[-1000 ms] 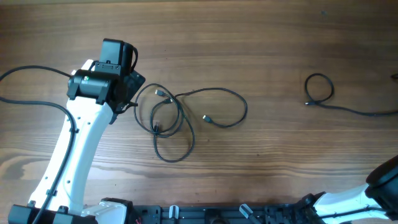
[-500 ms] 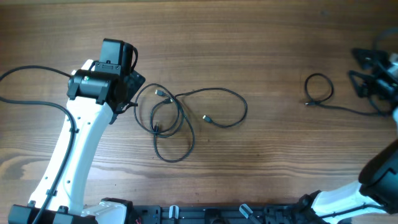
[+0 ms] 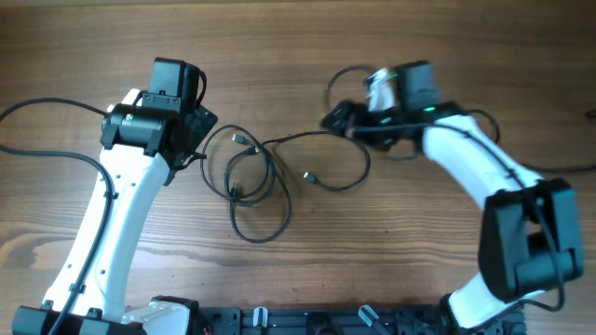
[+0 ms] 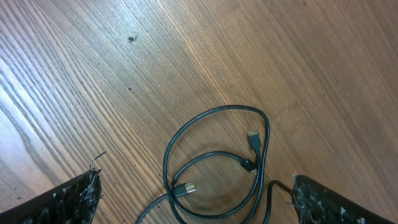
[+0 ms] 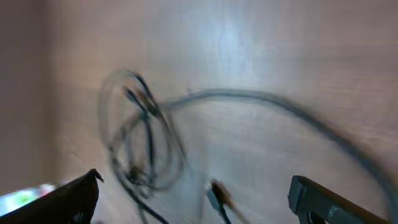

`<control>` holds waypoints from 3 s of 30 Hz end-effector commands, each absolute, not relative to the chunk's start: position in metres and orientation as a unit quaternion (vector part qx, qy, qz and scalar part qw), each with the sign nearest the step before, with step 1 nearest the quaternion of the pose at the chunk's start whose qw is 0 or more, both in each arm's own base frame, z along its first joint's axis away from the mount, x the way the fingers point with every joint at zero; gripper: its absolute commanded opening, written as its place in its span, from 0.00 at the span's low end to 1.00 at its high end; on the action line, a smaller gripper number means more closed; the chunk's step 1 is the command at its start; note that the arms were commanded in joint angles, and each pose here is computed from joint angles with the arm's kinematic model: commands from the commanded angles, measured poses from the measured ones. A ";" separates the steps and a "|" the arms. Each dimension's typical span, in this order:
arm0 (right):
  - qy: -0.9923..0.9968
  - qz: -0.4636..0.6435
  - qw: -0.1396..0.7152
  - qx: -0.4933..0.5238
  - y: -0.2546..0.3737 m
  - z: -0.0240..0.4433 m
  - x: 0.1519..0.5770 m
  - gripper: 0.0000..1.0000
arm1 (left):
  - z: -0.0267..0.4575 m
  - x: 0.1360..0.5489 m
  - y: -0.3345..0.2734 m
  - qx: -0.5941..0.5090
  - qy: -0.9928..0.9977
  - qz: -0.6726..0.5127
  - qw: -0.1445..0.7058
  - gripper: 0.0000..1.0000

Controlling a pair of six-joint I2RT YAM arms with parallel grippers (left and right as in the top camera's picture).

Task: Untangle cables
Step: 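Bring the right gripper back toward the center of the table, then grasp a black cable end with the right gripper and lift it up-right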

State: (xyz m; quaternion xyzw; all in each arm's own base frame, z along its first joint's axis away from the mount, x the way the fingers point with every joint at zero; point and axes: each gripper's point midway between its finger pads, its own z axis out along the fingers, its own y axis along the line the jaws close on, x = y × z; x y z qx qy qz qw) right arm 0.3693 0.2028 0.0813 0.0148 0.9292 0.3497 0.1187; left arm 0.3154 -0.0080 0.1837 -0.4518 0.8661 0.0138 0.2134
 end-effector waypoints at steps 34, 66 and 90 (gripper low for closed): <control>0.820 0.158 0.118 -0.537 0.225 0.027 0.283 1.00 | 0.188 0.313 -0.003 -0.449 0.865 0.019 0.223 1.00; 0.834 0.097 0.182 -0.512 0.210 0.013 0.299 0.04 | 0.188 0.313 -0.003 -0.449 0.865 0.018 0.223 1.00; 0.754 -0.216 0.570 -0.244 0.115 0.263 0.441 0.04 | 0.188 0.313 -0.003 -0.449 0.865 0.019 0.223 1.00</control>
